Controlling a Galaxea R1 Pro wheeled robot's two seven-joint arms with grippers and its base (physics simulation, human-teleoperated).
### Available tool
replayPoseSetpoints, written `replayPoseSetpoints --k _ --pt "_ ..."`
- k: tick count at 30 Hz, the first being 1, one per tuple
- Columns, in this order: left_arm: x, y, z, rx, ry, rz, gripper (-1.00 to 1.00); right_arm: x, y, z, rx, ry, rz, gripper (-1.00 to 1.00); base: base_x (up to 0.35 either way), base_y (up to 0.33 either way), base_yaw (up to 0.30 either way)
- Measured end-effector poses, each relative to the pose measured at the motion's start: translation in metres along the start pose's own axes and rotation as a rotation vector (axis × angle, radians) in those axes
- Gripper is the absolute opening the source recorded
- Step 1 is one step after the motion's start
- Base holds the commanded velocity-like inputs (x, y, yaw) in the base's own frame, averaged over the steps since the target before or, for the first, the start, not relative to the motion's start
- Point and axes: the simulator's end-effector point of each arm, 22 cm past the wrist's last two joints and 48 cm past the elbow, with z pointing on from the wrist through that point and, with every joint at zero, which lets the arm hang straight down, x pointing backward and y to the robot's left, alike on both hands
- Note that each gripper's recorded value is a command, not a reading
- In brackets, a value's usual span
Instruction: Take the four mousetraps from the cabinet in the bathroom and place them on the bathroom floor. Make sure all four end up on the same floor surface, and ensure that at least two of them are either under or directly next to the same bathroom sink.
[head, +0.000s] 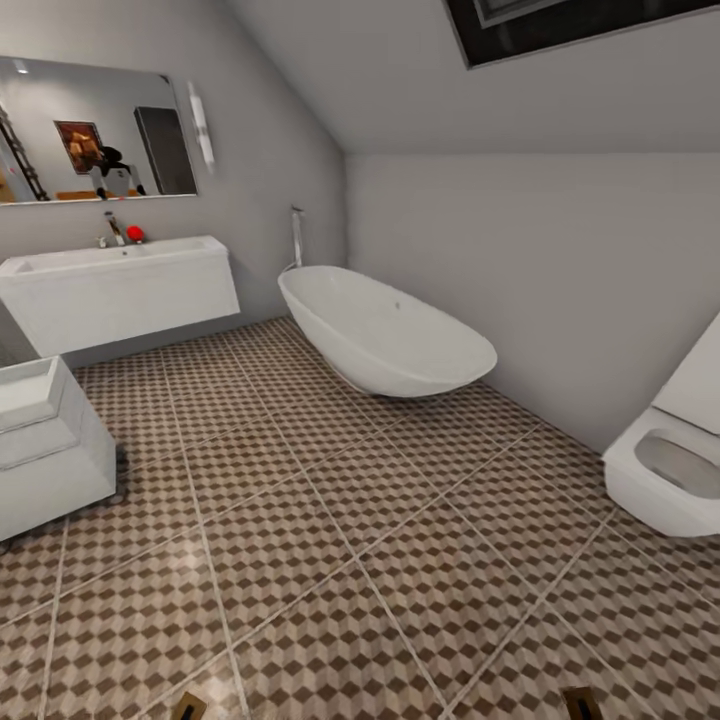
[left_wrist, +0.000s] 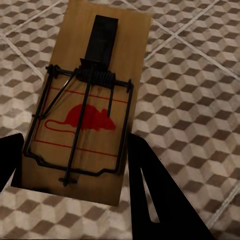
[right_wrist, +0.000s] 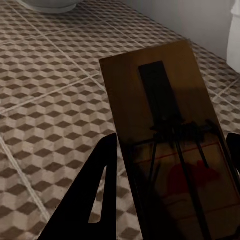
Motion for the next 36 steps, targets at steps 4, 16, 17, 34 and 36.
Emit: replayPoseSetpoints --k 4,16,17,34,36 --pt "0.0 0.0002 0.0 0.0 0.0 0.0 -1.0 0.0 0.0001 0.0 0.0 0.0 0.0 -1.0 0.0 0.0 0.287" --pt "0.0001 0.0002 -0.0001 0.0 0.0 0.0 -1.0 0.0 0.0001 0.0 0.0 0.0 0.0 -1.0 0.0 0.0 0.287" --pt "0.0001 0.0002 -0.0001 0.0 0.0 0.0 -1.0 0.0 0.0001 0.0 0.0 0.0 0.0 -1.0 0.0 0.0 0.287" --pt "0.0025 -0.0003 -0.0005 0.001 0.006 -0.001 -1.0 0.0022 0.0001 -0.0008 0.0 0.006 -0.001 -1.0 0.0 0.0 0.222" --pt "0.0024 -0.0002 -0.0004 0.001 0.006 -0.001 -1.0 0.0023 0.0 -0.0008 0.0 0.006 -0.001 -1.0 0.0 0.0 0.04"
